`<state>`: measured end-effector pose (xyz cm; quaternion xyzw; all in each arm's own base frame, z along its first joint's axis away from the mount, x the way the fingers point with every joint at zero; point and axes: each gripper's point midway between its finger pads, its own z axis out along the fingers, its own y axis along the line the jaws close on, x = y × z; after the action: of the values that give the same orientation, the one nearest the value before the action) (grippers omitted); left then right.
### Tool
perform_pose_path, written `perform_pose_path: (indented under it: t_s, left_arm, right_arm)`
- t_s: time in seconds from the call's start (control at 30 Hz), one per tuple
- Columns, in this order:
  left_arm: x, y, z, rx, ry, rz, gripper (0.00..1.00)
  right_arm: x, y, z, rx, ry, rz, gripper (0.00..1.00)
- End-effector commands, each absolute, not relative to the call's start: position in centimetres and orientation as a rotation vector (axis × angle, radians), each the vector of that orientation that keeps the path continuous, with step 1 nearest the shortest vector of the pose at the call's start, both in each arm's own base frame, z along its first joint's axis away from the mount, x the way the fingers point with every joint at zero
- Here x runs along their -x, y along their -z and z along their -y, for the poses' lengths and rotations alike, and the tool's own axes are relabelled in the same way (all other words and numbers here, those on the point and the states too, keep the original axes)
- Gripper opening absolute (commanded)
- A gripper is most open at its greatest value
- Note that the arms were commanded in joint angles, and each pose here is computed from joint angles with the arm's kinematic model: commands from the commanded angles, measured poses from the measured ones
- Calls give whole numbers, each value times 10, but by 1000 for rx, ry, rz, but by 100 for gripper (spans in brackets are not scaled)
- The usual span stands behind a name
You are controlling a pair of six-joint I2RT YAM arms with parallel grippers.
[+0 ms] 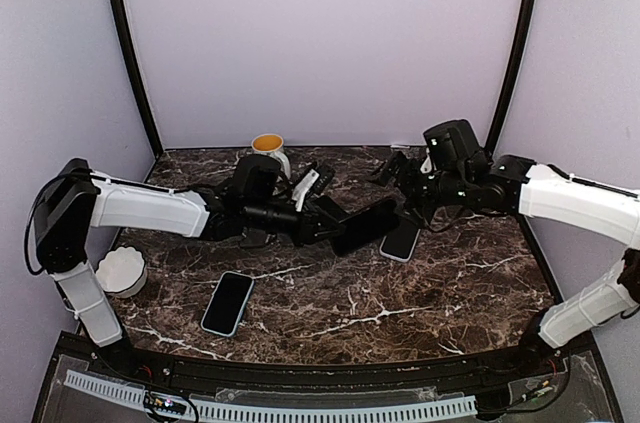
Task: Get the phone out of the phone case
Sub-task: Pass from the right arm to the left, then pass from the left arm to the right
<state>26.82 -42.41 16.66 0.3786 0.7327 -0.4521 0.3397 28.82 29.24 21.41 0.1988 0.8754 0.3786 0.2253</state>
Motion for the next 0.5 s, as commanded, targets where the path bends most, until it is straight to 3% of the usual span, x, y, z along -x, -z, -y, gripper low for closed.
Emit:
perform_pose_path:
  t_s: [0.0, 0.27, 0.47]
  left_arm:
    - [-274, -237, 403, -1049, 1152, -1778, 0]
    - [-292, -263, 366, -1100, 1069, -1797, 0]
    - [-280, -272, 354, -1209, 1069, -1755, 0]
  right_arm:
    - [-309, -244, -273, -251, -922, -2224, 99]
    - [-318, -261, -250, 36, -671, -2082, 99]
    - [-302, -266, -272, 377, -714, -1974, 98]
